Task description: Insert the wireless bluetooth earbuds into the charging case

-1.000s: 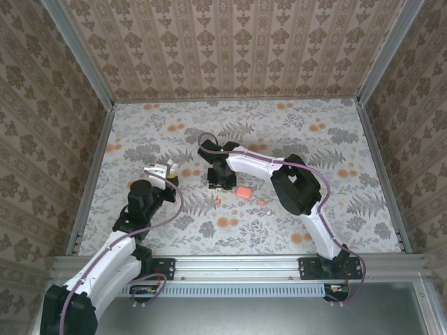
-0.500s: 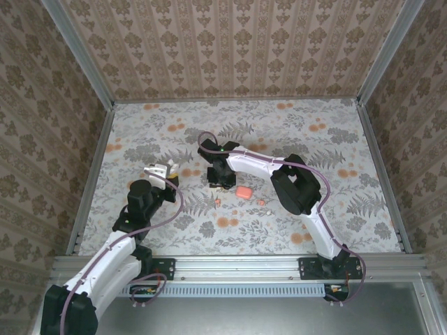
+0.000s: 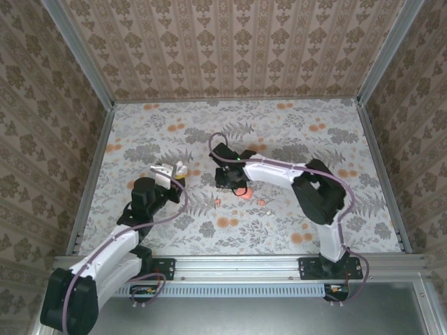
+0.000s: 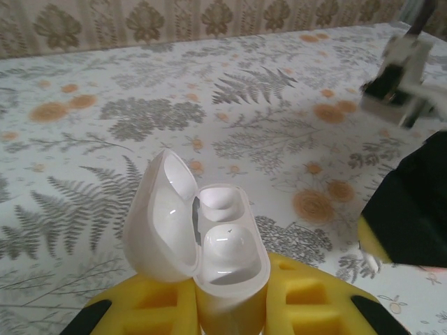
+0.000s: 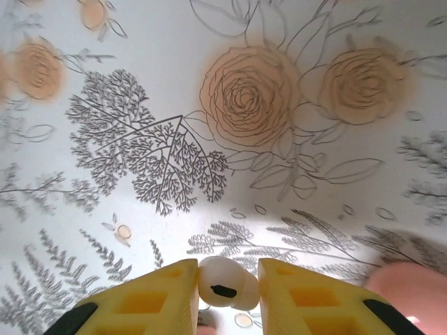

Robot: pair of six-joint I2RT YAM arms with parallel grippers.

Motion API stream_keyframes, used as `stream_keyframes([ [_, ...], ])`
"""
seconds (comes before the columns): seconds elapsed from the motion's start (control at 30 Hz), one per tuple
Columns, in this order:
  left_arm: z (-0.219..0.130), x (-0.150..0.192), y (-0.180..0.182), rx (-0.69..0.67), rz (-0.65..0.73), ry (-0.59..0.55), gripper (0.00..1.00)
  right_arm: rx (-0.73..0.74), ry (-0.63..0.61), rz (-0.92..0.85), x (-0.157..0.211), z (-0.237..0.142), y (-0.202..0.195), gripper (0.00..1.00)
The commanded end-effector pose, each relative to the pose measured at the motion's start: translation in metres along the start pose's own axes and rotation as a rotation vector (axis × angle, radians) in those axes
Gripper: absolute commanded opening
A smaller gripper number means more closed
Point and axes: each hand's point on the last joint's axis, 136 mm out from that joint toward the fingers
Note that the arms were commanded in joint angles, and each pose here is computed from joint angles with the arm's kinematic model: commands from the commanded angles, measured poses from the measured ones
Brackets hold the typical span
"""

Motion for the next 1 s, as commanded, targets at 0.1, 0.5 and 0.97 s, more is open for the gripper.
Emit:
stream_keyframes([
  [0.1, 0.02, -0.004, -0.044, 0.217, 0.052, -0.021, 0.09, -0.111, -0.312, -0.079, -0.037, -0.052, 0.005, 0.28],
  [0.5, 0.033, 0.015, -0.113, 0.544, 0.255, -0.012, 0.09, -0.238, -0.644, -0.244, -0.038, -0.116, -0.007, 0.29],
  [0.97, 0.025, 0.012, -0.144, 0.739, 0.302, -0.073, 0.1, -0.48, -0.772, -0.369, -0.016, -0.15, 0.016, 0.29],
])
Point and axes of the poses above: each hand's point on the last joint's axis, 136 mm out from that joint toward the fingers, its own z axis out along the fingers, its own y axis along the line the jaws close on, x = y × z, and after that the axes turned 6 degrees about -z, right-handed
